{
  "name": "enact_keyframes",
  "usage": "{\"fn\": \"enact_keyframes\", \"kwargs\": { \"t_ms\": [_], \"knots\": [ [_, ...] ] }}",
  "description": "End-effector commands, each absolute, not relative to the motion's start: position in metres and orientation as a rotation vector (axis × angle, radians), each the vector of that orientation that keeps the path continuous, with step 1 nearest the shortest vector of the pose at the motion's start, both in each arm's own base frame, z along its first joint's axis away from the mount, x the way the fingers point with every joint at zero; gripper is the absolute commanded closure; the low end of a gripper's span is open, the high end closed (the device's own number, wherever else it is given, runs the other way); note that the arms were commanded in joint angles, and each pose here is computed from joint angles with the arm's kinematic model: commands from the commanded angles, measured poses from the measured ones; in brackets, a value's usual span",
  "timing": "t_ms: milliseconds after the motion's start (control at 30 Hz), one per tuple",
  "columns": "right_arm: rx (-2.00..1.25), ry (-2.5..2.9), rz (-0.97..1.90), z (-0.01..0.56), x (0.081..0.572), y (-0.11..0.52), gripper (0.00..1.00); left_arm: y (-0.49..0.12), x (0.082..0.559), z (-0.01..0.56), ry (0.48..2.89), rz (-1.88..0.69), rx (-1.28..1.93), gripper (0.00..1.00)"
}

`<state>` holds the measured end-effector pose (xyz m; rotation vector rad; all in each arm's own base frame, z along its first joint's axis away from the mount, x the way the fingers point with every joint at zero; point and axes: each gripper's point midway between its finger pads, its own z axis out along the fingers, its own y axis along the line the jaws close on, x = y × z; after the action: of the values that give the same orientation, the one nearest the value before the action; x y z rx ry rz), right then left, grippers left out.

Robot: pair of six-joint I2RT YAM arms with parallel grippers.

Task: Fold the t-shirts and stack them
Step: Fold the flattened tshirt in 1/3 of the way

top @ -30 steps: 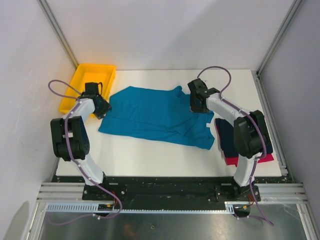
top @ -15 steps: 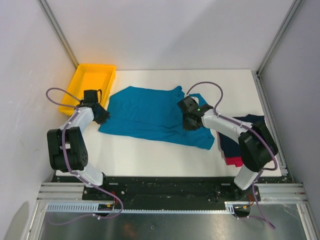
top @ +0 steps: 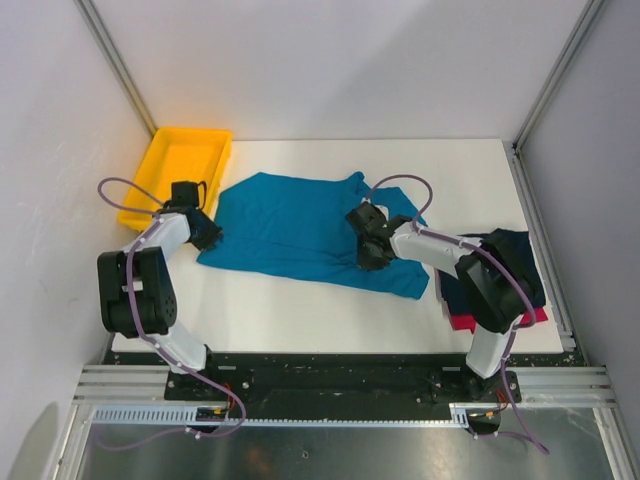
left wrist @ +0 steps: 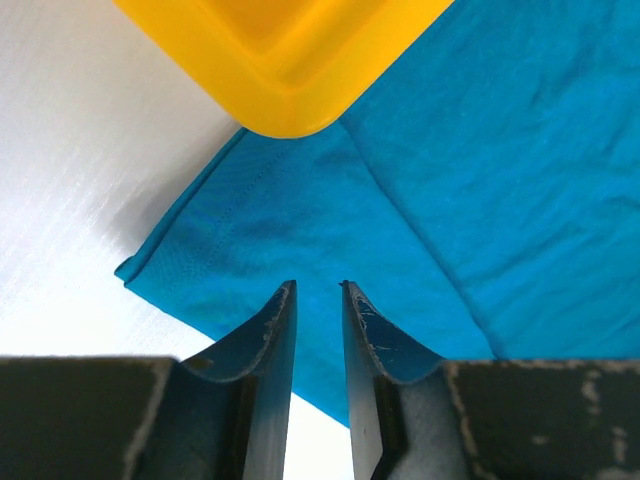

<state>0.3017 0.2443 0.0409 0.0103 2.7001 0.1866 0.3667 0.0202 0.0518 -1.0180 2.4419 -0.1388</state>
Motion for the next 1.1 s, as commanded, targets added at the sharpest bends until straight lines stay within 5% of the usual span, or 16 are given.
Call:
{"fn": "enact_keyframes", "kwargs": {
  "t_ms": [0, 1067],
  "knots": [
    [0.029, 2.694, 0.211, 0.035, 0.306, 0.252, 0.8, 0.017, 0.373, 0.055, 2.428, -0.163, -0.997, 0.71],
    [0.016, 2.584, 0.146, 0.035, 0.376, 0.261, 0.79, 0.021, 0.374, 0.056, 2.428, -0.156, -0.996, 0.72]
  ]
}}
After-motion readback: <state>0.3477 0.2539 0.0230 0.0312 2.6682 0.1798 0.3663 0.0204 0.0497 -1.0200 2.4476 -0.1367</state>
